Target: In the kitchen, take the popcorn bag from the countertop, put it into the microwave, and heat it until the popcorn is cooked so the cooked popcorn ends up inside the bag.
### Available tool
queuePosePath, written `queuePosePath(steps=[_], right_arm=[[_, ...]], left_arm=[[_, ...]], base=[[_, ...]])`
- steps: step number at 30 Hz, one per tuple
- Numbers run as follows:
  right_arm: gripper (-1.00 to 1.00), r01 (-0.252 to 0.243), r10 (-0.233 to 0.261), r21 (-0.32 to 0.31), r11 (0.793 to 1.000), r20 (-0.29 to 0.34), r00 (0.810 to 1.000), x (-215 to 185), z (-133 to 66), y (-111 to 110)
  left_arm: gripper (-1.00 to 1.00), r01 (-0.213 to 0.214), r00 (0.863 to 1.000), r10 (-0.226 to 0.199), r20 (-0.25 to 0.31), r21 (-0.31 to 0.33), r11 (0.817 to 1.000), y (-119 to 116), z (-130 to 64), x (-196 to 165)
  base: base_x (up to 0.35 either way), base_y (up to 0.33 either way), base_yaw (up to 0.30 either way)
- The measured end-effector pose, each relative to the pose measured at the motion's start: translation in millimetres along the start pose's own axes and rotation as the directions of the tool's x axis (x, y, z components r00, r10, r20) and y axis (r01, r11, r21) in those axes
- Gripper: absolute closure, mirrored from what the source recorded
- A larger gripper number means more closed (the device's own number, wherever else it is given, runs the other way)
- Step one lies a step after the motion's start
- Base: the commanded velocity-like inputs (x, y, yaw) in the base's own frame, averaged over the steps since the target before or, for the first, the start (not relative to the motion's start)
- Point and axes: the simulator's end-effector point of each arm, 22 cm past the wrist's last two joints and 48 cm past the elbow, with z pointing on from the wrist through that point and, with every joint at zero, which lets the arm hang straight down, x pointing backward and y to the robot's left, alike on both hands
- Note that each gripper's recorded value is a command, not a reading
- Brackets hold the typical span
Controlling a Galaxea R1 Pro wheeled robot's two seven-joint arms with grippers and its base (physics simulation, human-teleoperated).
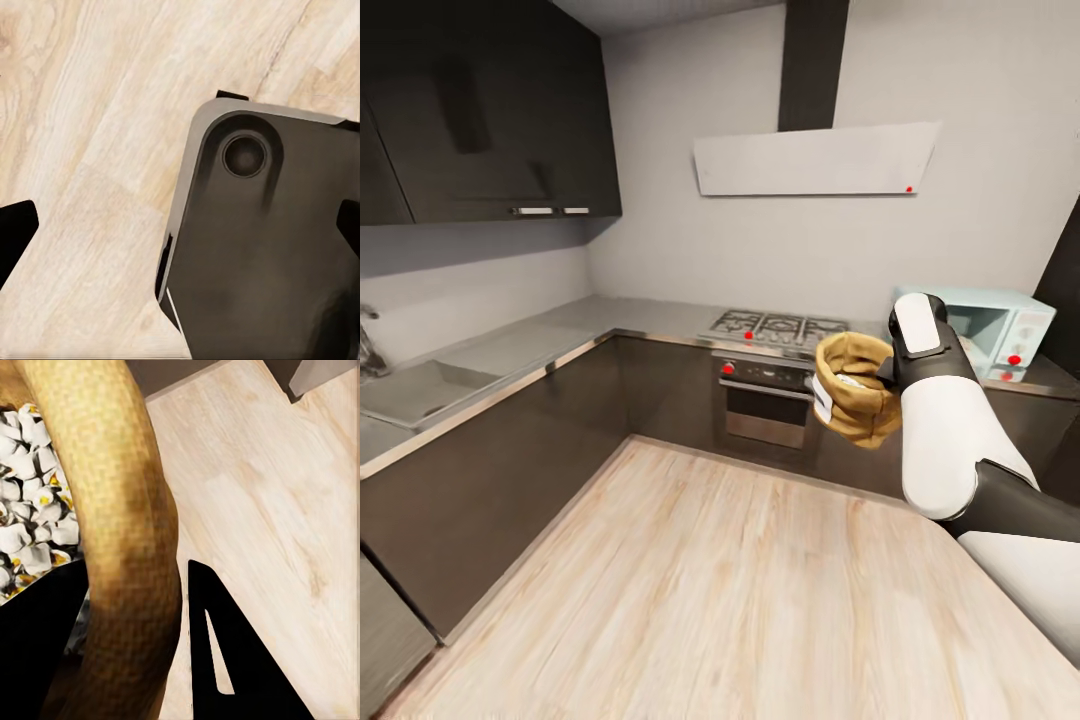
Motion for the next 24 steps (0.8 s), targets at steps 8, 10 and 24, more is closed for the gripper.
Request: queuePosePath(steps=[8, 10, 24], right_arm=[[1.00, 0.000, 0.000, -0.001, 1.000, -0.001, 1.000, 0.2, 0.2, -0.2], [1.00, 0.000, 0.000, -0.001, 1.000, -0.001, 1.000, 0.2, 0.2, -0.2], [1.00, -0.001, 0.001, 0.001, 1.000, -0.001, 1.000, -0.8, 0.5, -1.9]], left_arm=[[-1.00, -0.002, 1.000, 0.002, 0.000, 0.000, 1.000, -0.1, 0.0, -0.1], [-1.00, -0.002, 1.000, 0.002, 0.000, 0.001, 1.000, -0.3, 0.0, 0.0], [-1.00, -0.001, 1.000, 0.001, -0.001, 0.002, 1.000, -1.2, -0.1, 0.3]], base=[[-0.347, 0.000, -0.232], [-0.347, 0.000, -0.283], [-0.332, -0.041, -0.279]])
